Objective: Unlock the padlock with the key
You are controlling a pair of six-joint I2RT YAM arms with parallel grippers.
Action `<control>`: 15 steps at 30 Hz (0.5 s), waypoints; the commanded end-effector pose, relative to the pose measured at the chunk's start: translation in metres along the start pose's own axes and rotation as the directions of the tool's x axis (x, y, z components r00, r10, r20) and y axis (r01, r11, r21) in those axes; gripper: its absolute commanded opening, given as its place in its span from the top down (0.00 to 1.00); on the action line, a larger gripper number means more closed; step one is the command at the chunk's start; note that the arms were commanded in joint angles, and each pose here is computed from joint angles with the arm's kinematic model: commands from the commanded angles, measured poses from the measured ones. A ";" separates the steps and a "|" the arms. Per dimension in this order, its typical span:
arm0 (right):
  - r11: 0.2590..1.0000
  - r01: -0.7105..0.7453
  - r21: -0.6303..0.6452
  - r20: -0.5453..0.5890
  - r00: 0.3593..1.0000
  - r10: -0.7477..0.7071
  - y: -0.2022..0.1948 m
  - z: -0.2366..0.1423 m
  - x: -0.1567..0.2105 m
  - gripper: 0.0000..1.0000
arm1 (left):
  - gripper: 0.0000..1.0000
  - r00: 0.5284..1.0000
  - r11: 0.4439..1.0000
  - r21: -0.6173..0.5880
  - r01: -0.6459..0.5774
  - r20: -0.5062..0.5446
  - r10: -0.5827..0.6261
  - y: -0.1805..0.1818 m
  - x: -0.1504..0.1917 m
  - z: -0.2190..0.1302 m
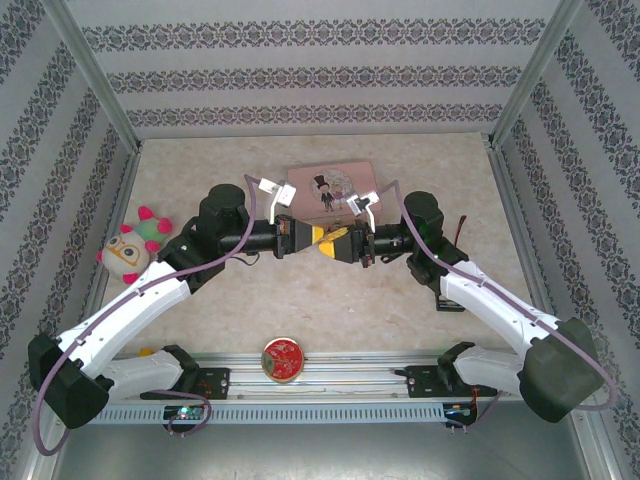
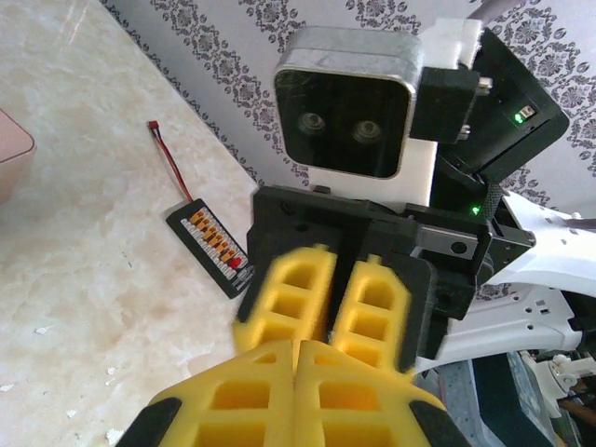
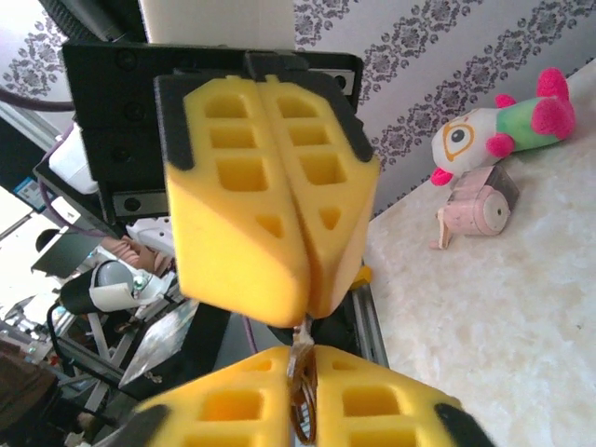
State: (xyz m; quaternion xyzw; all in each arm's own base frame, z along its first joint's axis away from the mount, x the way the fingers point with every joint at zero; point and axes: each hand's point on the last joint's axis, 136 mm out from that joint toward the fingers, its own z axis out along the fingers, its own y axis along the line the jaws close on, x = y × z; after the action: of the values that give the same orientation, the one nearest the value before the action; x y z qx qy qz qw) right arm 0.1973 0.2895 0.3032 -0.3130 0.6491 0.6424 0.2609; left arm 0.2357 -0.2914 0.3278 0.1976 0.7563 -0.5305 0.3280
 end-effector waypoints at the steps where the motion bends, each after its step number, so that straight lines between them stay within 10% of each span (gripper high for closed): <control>1: 0.999 0.033 0.038 0.063 0.997 -0.035 0.001 -0.009 -0.010 0.50 | 1.00 0.998 0.999 -0.035 -0.009 0.061 0.011 0.006 -0.010 -0.005; 15: 0.966 -0.177 0.191 0.406 0.910 0.087 -0.014 -0.042 -0.043 0.50 | 1.00 0.975 0.997 -0.037 0.068 0.216 -0.058 0.017 -0.031 -0.004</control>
State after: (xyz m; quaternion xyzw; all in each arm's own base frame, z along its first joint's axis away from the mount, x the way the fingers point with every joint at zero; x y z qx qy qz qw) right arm 0.2249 0.2583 0.3228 -0.1506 0.6768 0.6277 0.3539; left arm 0.2593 -0.2798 0.3240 0.1197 0.7568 -0.5213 0.3758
